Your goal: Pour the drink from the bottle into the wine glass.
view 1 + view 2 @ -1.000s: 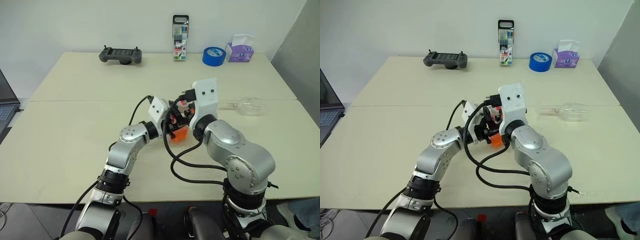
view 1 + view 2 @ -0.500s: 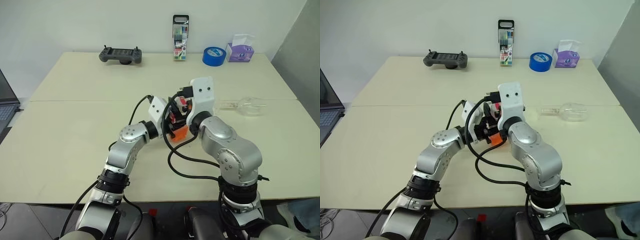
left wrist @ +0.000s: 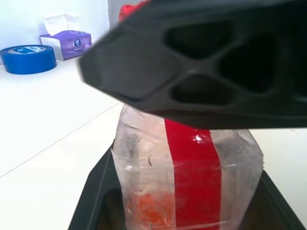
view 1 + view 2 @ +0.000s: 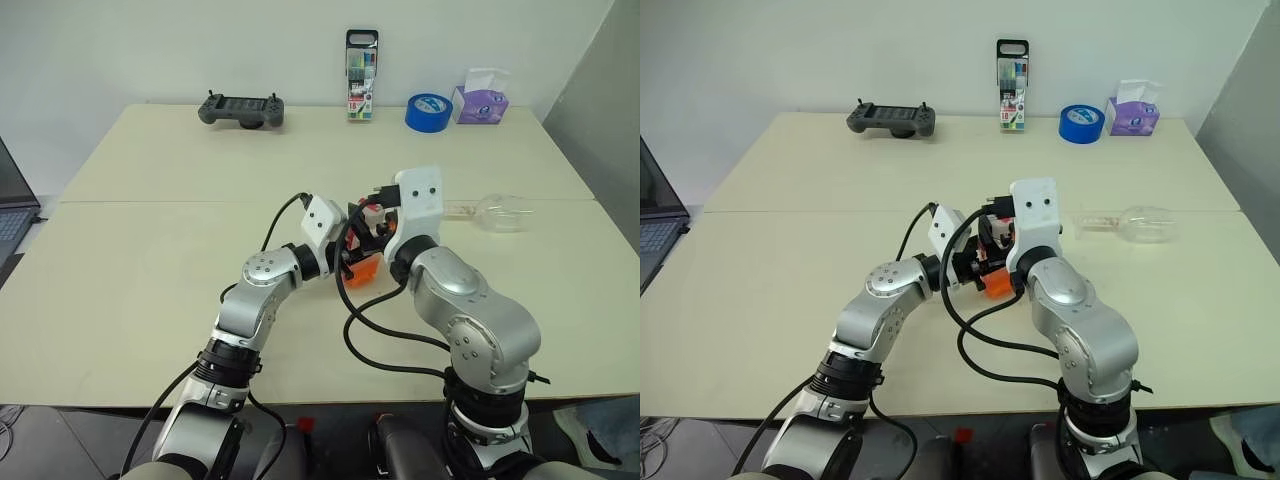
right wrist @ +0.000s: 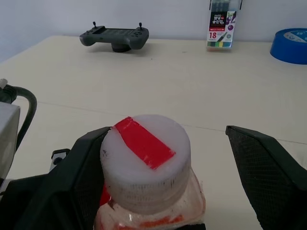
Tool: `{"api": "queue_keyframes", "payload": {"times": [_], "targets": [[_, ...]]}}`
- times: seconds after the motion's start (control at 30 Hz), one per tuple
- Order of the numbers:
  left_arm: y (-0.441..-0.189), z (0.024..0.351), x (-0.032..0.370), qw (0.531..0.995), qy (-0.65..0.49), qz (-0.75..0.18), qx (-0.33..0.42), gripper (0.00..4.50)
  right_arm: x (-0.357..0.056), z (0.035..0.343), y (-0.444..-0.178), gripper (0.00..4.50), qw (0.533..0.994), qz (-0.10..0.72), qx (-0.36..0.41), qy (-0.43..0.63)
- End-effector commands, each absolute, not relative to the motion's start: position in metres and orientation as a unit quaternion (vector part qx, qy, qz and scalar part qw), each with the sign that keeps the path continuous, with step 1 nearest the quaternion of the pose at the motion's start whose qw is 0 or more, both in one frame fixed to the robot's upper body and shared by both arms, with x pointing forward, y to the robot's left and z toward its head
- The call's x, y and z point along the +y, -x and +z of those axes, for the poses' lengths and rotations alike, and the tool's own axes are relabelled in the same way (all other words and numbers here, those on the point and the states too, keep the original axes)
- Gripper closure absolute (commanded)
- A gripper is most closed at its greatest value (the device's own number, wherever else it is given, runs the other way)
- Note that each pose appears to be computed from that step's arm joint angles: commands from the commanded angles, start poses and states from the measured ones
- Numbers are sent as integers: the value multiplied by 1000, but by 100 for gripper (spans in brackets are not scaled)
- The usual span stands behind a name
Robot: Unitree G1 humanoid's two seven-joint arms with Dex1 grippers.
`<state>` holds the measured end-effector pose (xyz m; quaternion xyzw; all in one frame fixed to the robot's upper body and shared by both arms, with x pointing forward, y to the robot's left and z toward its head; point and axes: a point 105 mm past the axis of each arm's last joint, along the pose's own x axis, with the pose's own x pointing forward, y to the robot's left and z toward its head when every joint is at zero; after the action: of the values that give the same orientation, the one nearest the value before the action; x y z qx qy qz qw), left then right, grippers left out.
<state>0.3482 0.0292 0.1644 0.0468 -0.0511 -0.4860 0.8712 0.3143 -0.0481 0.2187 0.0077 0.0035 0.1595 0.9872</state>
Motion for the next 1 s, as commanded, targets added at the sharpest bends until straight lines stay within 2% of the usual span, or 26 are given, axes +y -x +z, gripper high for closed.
{"api": "queue_keyframes", "payload": {"times": [0.03, 0.57, 1.0], "targets": [[-349, 186, 35, 873, -52, -475, -94, 281, -75, 224, -313, 51, 994, 111, -6, -9], [-350, 186, 34, 871, -57, -479, -93, 281, -61, 226, -306, 51, 988, 151, -12, 3], [-350, 184, 36, 872, -61, -476, -90, 281, -48, 232, -284, 51, 977, 212, -17, -1]]}}
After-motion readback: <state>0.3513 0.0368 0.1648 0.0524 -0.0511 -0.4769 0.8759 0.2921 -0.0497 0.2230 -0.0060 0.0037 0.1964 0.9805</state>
